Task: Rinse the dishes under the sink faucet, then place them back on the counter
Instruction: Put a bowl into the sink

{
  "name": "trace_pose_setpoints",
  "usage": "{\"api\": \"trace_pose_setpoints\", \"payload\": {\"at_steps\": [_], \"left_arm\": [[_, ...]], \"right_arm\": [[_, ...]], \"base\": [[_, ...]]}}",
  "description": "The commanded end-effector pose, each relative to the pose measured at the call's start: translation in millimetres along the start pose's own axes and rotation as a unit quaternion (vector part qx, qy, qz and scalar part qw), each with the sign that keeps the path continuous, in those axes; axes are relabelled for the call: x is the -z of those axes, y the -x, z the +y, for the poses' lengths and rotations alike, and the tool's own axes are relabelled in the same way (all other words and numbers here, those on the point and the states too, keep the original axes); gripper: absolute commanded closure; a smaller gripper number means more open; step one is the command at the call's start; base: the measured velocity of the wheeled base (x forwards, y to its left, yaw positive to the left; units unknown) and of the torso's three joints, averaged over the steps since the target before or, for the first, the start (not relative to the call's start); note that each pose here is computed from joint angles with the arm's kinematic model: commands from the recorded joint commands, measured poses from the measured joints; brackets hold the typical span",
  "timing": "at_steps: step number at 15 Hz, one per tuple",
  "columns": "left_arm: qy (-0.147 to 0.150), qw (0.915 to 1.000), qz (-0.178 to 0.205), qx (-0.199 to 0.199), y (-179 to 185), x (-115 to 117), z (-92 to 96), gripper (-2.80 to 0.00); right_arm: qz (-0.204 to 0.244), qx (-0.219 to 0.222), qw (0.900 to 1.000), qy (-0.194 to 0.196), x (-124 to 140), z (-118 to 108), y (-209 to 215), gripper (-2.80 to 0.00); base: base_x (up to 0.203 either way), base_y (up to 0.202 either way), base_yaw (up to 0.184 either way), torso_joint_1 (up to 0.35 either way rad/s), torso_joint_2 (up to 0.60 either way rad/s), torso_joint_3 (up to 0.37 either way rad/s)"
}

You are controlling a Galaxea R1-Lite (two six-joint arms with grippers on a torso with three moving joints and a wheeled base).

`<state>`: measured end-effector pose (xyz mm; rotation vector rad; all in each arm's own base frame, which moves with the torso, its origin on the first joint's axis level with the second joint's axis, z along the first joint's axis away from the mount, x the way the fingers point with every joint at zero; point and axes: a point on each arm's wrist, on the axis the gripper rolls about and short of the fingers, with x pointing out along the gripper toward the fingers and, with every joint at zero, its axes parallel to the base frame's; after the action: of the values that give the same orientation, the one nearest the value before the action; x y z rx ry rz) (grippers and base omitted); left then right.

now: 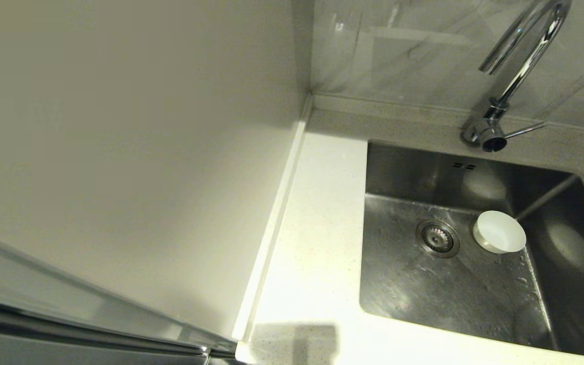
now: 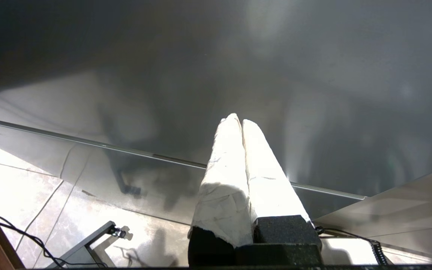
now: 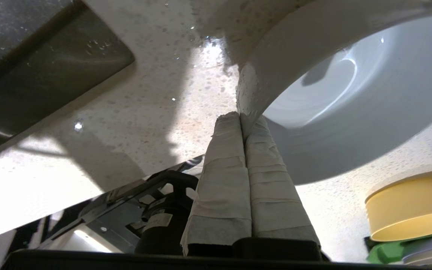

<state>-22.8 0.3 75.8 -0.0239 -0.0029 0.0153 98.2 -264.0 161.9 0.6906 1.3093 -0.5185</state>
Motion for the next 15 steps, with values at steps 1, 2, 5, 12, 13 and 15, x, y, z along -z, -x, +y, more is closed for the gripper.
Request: {"api": "trace_pose_setpoints", "payload": {"at_steps": [1,2,5,12,13,15], "left_arm": [[0.0,1.0,-0.002,0.0,0.2,0.0,0.0,0.0],[0.0,1.0,-0.002,0.0,0.2,0.0,0.0,0.0],[0.0,1.0,-0.002,0.0,0.2,0.0,0.0,0.0],[0.0,1.0,-0.002,0.0,0.2,0.0,0.0,0.0],[0.0,1.0,-0.002,0.0,0.2,0.0,0.0,0.0],[0.0,1.0,-0.002,0.0,0.2,0.0,0.0,0.0]], "right_arm": [[-0.011,0.003,1.0,0.011,4.4,4.5,8.3,0.0],[-0.016,0.005,1.0,0.013,6.1,6.0,11.5,0.0],[-0.029,0.011,0.999,0.016,11.4,9.8,19.8,0.0],[-0.088,0.024,0.994,0.053,27.6,30.2,50.8,0.0],[-0.096,0.026,0.993,0.061,29.4,34.8,54.9,0.0],[-0.112,0.023,0.991,0.073,33.4,42.1,61.5,0.0]], "base": [[0.0,0.0,0.0,0.0,0.0,0.0],[0.0,0.0,0.0,0.0,0.0,0.0],[0.0,0.0,0.0,0.0,0.0,0.0],[0.0,0.0,0.0,0.0,0.0,0.0],[0.0,0.0,0.0,0.0,0.0,0.0],[0.0,0.0,0.0,0.0,0.0,0.0]]}}
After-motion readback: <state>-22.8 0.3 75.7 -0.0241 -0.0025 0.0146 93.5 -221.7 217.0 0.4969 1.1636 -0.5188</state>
